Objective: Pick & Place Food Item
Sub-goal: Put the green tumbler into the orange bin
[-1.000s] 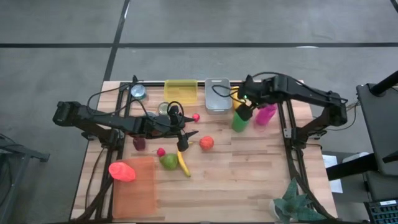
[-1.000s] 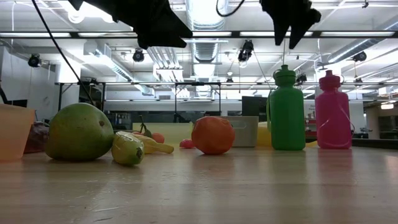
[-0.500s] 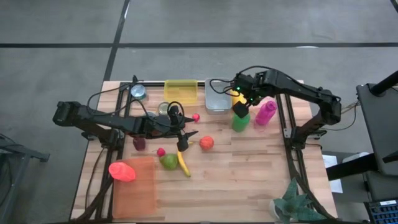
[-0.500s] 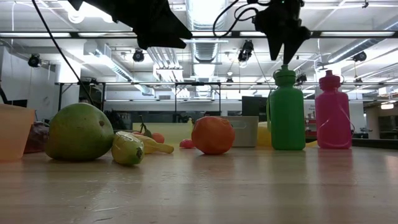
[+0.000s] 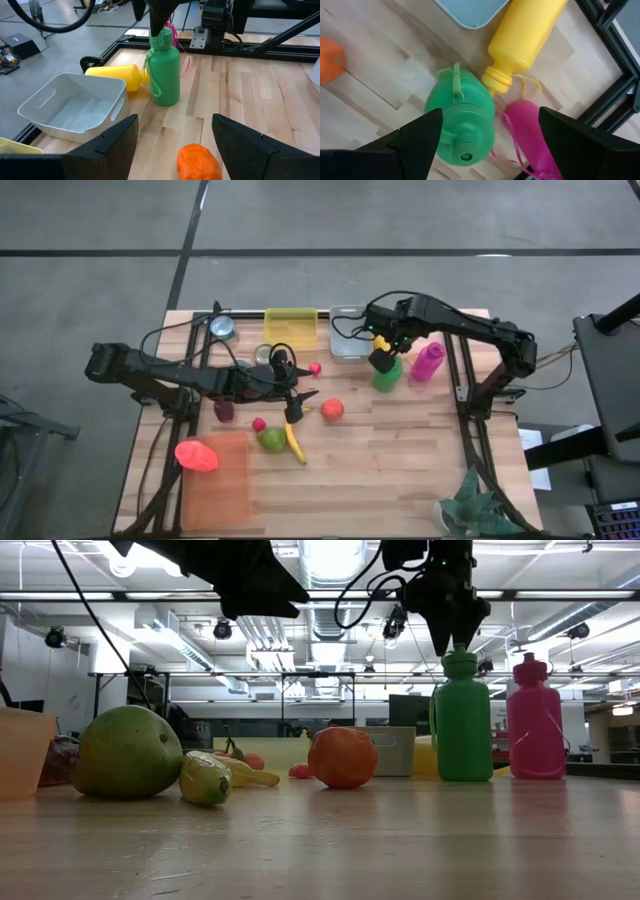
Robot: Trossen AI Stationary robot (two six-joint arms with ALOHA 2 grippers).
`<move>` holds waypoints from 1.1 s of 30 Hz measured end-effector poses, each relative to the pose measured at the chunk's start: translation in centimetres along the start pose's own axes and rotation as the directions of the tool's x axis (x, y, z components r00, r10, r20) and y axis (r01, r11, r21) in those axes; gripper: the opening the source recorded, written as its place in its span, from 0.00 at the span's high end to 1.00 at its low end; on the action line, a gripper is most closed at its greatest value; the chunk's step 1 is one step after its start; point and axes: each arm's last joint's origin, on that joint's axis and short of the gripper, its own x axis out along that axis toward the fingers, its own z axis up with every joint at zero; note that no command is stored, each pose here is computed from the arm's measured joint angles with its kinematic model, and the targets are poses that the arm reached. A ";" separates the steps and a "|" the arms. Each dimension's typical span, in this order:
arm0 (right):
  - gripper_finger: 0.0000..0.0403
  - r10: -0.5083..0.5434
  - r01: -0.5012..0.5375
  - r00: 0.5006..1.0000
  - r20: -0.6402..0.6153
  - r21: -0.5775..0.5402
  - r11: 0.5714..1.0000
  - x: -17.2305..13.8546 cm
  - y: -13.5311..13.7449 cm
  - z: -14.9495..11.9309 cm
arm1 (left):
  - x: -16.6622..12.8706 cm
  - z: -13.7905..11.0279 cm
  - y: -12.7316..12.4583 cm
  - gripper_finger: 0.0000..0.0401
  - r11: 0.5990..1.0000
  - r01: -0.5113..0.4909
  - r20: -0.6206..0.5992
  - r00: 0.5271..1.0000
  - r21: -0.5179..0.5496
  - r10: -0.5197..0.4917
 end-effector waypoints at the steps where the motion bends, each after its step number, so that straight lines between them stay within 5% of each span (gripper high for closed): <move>1: 0.19 0.002 -0.002 1.000 0.004 0.002 1.000 -0.1 -0.1 -0.1 | 0.0 0.0 0.0 0.36 1.000 0.000 0.000 1.000 0.000 0.000; 10: 0.19 0.069 -0.068 0.995 0.072 -0.018 0.998 -1.4 -0.2 -0.5 | 0.0 0.0 0.0 0.36 1.000 0.000 0.000 1.000 0.000 0.000; 33: 0.19 0.128 -0.126 0.992 0.008 -0.128 0.984 -0.8 -0.2 -2.9 | 0.0 -0.1 0.0 0.36 1.000 -0.001 -0.006 1.000 0.002 0.001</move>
